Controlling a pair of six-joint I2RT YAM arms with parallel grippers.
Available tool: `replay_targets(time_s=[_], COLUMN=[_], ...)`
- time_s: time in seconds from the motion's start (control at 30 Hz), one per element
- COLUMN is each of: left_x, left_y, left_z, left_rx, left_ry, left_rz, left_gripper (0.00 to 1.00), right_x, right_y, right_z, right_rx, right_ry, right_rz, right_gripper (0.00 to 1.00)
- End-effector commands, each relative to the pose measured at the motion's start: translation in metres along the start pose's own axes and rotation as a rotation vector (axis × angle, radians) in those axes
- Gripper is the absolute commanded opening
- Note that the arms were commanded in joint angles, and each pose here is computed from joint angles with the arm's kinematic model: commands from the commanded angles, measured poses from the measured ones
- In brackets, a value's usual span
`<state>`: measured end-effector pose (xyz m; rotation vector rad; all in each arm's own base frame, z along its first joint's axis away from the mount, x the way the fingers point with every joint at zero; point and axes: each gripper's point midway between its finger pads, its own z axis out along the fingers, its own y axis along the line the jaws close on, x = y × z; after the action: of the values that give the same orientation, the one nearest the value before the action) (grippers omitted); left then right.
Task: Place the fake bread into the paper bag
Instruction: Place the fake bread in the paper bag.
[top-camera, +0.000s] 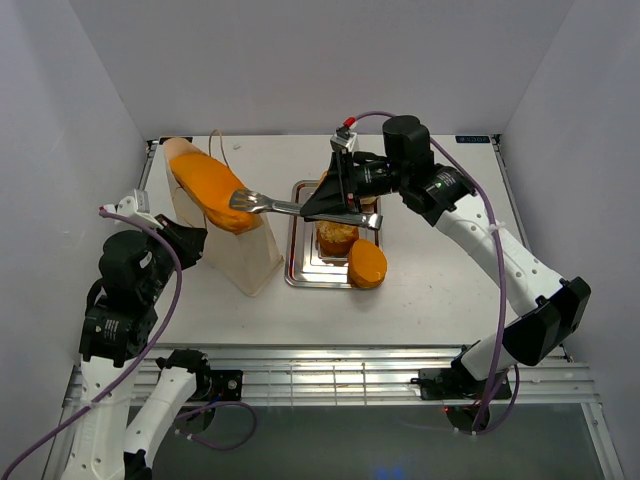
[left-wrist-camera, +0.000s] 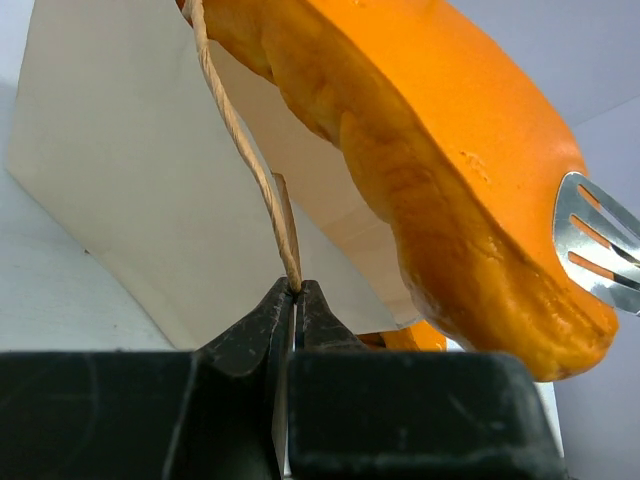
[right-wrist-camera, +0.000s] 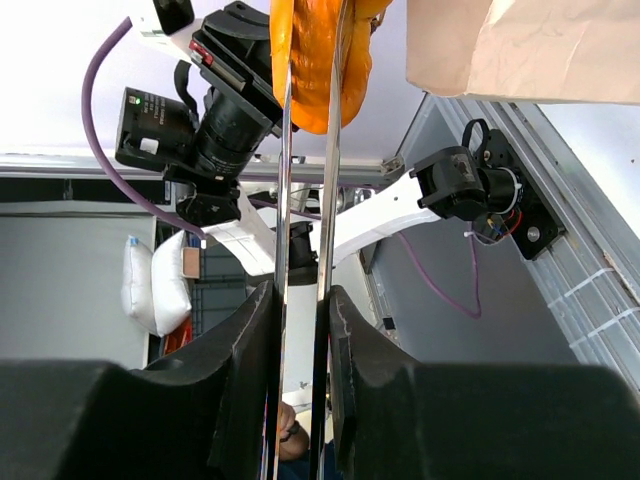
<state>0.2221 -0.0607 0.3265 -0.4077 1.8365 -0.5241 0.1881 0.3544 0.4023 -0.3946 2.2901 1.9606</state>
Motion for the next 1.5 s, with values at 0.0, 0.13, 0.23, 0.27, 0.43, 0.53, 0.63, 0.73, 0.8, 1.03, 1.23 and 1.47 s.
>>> replay_targets(time_s=[0.0, 0.13, 0.23, 0.27, 0.43, 0.53, 0.63, 0.73, 0.8, 1.03, 1.23, 1.47], left_x=[-0.013, -0.019, -0.019, -0.019, -0.017, -0.017, -0.019, -0.017, -0.015, -0.012, -0.015, -0.015], left_y=[-0.009, -0.009, -0.009, -0.009, -0.007, -0.006, -0.006, -0.006, -0.006, -0.006, -0.008, -0.008], left_z=[-0.012, -0.017, -0.016, -0.016, -0.017, -0.018, -0.019, -0.017, -0.015, -0.016, -0.017, -0.016], left_rx=[0.033, 0.023, 0.021, 0.02, 0.017, 0.017, 0.014, 0.014, 0.015, 0.027, 0.032, 0.031], left_ry=[-0.039, -0.054, -0.055, -0.052, -0.057, -0.059, -0.065, -0.06, -0.051, -0.049, -0.053, -0.05], left_rz=[0.007, 0.017, 0.016, 0.018, 0.014, 0.014, 0.018, 0.017, 0.014, 0.007, 0.01, 0.013], left_gripper=[0.04, 0.03, 0.01, 0.01, 0.0, 0.0, 0.0, 0.0, 0.0, 0.0, 0.0, 0.0], right_x=[-0.018, -0.007, 0.002, 0.004, 0.009, 0.008, 0.008, 0.004, 0.001, -0.021, -0.032, -0.026], right_y=[0.036, 0.035, 0.031, 0.029, 0.02, 0.021, 0.019, 0.018, 0.018, 0.03, 0.029, 0.032], right_z=[-0.006, -0.014, -0.019, -0.02, -0.021, -0.02, -0.021, -0.017, -0.015, 0.001, 0.011, 0.007], right_rx=[-0.062, -0.041, -0.032, -0.031, -0.004, -0.004, 0.005, 0.002, -0.004, -0.058, -0.06, -0.061], right_ry=[-0.089, -0.096, -0.094, -0.092, -0.089, -0.086, -0.09, -0.081, -0.075, -0.061, -0.053, -0.051], right_rz=[-0.116, -0.107, -0.101, -0.098, -0.071, -0.066, -0.064, -0.064, -0.063, -0.059, -0.05, -0.065], right_gripper=[0.21, 0.21, 0.22, 0.22, 0.24, 0.27, 0.29, 0.33, 0.33, 0.38, 0.45, 0.5])
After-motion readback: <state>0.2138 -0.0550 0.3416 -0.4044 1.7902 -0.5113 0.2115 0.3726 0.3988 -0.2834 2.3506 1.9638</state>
